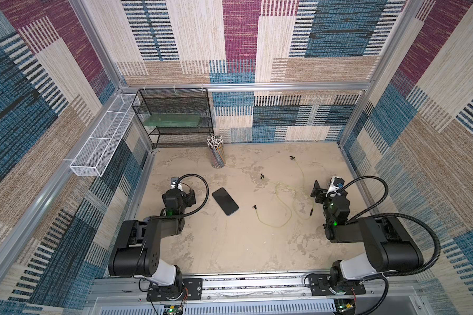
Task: Plug wired earphones into phones
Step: Pick up the wired earphone from the center of the board.
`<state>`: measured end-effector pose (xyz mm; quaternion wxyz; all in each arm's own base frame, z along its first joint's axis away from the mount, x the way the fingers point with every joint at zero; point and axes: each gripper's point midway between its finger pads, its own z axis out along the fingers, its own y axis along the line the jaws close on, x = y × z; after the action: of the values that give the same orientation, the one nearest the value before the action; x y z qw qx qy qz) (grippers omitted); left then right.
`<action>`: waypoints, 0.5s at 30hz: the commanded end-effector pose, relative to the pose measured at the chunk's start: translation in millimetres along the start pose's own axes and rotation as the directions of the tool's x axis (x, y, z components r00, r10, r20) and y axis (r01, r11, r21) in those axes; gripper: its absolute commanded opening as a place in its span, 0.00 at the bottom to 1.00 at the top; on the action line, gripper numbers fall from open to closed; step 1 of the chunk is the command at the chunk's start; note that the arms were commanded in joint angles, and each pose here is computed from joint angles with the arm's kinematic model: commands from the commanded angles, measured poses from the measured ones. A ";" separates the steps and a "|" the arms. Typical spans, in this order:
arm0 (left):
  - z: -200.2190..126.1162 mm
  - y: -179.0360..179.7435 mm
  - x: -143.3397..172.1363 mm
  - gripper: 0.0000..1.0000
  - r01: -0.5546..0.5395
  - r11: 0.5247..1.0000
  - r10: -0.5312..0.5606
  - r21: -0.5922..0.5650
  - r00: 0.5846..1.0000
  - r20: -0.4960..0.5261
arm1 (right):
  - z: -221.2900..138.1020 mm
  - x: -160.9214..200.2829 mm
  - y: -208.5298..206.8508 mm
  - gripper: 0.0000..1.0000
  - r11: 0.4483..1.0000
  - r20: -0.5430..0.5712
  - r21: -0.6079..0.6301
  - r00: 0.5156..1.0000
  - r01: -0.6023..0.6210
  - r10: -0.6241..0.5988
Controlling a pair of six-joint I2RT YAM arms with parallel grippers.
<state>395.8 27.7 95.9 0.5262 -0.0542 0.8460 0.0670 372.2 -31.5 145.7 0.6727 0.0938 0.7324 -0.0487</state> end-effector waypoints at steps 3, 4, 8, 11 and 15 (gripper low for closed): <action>-40.1 17.1 -81.2 0.94 0.120 0.990 -0.119 -0.073 0.993 0.026 | 7.8 -33.5 26.0 0.95 0.999 -0.181 0.012 0.982 0.053 -0.050; -47.9 16.9 -91.2 0.92 0.174 0.983 -0.173 -0.065 0.985 0.025 | 6.5 -33.5 33.2 0.95 0.999 -0.236 0.002 0.971 0.041 -0.039; -71.4 -21.9 -106.1 0.86 0.390 0.913 -0.382 0.117 0.920 -0.081 | -19.2 -17.4 91.7 0.98 0.991 -0.472 -0.115 0.873 0.074 -0.120; -84.0 -70.4 -87.9 0.82 0.567 0.775 -0.491 0.280 0.819 -0.297 | -61.6 11.1 152.0 0.80 0.956 -0.640 -0.290 0.732 0.051 -0.233; -103.3 -105.4 -63.0 0.74 0.652 0.685 -0.486 0.325 0.741 -0.463 | -135.7 56.4 213.0 0.74 0.895 -0.782 -0.445 0.491 -0.011 -0.383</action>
<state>374.2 -57.6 207.0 0.4574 -0.1731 0.8430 -0.2238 352.8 197.6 170.4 0.4014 -0.0906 0.9070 0.0895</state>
